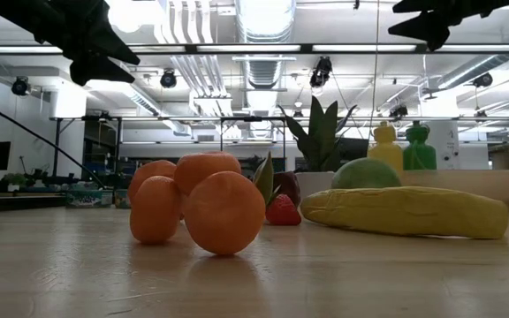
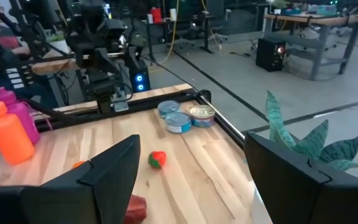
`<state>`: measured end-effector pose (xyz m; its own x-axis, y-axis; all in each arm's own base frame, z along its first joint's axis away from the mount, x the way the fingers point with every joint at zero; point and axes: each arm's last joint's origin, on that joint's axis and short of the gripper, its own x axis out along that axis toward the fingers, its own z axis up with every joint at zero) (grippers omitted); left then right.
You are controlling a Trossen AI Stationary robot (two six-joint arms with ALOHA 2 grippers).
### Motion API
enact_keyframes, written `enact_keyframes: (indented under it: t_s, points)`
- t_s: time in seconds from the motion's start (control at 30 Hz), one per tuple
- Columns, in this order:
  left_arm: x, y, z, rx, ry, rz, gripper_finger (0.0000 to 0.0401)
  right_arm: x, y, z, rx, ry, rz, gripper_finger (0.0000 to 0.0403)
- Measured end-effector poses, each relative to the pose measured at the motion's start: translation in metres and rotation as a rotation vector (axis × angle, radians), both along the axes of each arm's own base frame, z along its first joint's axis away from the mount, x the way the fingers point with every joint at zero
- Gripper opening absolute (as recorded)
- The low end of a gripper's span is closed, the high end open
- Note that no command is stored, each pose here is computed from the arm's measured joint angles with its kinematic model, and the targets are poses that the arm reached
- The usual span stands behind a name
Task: Pick & Place Food Item
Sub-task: Put the orange water bottle into the orange bin
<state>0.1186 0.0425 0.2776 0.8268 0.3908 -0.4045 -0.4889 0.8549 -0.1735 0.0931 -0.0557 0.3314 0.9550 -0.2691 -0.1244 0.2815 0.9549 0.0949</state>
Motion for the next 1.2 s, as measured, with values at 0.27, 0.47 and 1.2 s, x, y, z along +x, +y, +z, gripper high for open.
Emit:
enact_keyframes:
  t_s: [0.27,0.47,1.2]
  points:
    - [0.0000,0.0000,0.0000,0.000,0.000,0.000,0.0286,-0.0017,0.0016,0.0005,-0.001,-0.008,0.010,0.0286]
    - [0.0000,0.0000,0.0000,0.000,0.000,0.000,0.0286,-0.0010,0.0011,-0.0009,0.003,-0.003,0.010,0.0286]
    - [0.0008,-0.0053,0.0014,-0.394,-0.129,-0.015,0.0286,-0.0009,0.0010,-0.0013,0.004,-0.001,0.011,0.0286]
